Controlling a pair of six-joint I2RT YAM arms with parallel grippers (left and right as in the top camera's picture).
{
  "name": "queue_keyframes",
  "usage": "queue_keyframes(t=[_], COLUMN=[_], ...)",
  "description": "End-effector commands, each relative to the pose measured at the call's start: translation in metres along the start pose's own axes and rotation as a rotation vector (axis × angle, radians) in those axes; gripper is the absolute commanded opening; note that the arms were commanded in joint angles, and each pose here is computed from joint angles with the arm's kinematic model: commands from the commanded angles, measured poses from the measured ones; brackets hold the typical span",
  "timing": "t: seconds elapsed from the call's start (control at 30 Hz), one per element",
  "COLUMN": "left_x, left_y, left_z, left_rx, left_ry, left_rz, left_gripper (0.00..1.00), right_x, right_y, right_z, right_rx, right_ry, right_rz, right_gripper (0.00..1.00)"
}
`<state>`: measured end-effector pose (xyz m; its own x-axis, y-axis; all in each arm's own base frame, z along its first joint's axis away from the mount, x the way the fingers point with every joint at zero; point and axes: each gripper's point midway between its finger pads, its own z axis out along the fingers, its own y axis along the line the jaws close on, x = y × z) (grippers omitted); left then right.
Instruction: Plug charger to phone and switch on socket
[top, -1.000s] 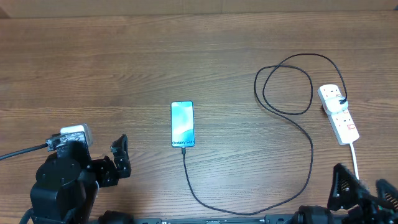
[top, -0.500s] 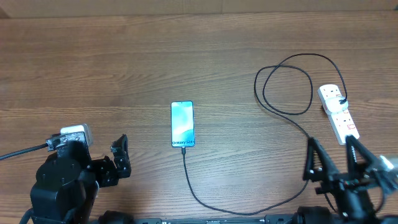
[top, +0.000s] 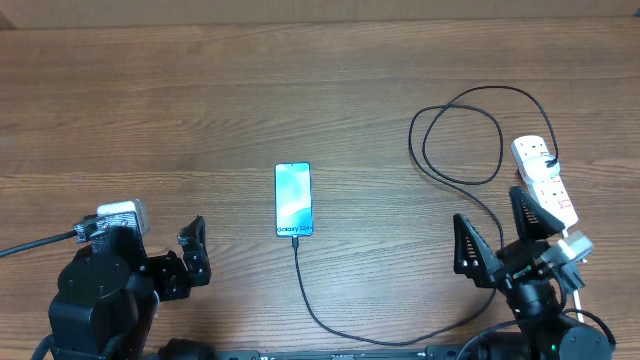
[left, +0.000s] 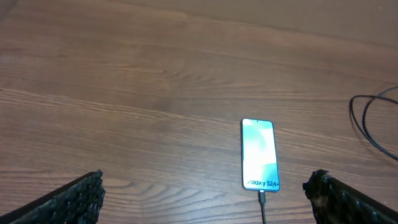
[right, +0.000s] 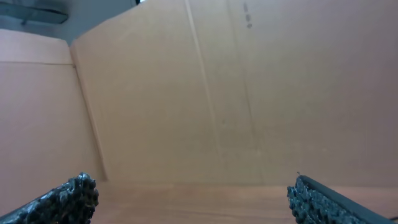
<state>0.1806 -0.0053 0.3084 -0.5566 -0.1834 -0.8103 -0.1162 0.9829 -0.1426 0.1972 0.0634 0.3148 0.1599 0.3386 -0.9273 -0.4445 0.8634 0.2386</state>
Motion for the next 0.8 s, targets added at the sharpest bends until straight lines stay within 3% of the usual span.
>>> queue_keyframes(t=[0.0,0.37,0.77], left_x=[-0.003,-0.003,-0.003], left_y=[0.0,0.0,0.0], left_z=[-0.001,-0.001,-0.001], left_rx=[-0.001,-0.001,-0.001], left_ry=[-0.01,-0.01,-0.01], left_rz=[-0.015,-0.015,-0.015], left_gripper=[0.99,1.0,0.99], right_x=[0.009,0.034,0.063], right_y=[-0.005,-0.03,-0.056], right_z=[0.0,0.003,0.001], right_rx=[0.01,0.06,0.161], right_ry=[-0.004,-0.074,-0.029], right_rz=[-0.003,-0.02,-0.013], right_gripper=[1.0,1.0,1.0])
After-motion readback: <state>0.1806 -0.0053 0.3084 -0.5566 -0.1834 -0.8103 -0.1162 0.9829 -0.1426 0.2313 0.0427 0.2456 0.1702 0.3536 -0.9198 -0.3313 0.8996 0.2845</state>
